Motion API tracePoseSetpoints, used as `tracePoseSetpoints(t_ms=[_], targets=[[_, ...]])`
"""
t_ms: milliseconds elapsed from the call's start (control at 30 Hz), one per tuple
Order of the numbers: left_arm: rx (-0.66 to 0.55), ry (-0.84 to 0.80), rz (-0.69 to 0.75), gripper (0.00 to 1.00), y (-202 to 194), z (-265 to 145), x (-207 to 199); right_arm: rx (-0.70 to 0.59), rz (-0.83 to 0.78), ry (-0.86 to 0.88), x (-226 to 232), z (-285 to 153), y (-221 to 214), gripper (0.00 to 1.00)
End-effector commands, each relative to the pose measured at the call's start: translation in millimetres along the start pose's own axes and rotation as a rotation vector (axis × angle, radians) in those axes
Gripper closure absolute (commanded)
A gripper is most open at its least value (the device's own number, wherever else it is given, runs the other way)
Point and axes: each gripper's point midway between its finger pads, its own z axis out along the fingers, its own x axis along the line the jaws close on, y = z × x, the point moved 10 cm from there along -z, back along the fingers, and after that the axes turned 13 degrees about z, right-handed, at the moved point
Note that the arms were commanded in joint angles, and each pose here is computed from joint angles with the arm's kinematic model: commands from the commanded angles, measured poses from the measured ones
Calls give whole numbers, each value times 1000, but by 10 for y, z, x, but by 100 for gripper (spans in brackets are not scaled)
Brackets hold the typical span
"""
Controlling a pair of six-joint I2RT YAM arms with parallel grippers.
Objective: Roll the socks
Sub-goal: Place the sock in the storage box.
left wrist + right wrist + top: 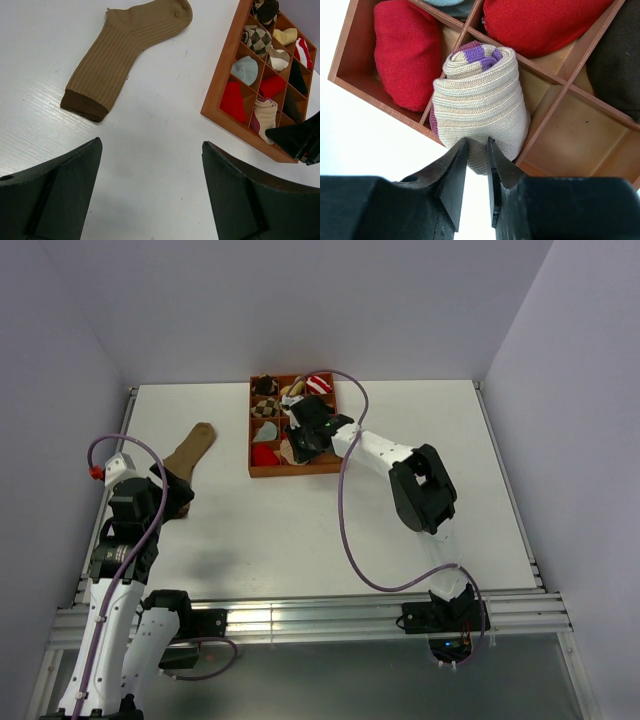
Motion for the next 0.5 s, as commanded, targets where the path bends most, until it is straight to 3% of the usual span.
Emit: tracePoseSetpoints(t_ms=[0, 467], targets=[[-32, -20, 9, 14, 38, 0, -10, 29, 20, 20, 34, -30, -87, 72], [-33, -14, 10, 14, 39, 4, -5, 106, 76, -218, -568, 314, -272, 73]])
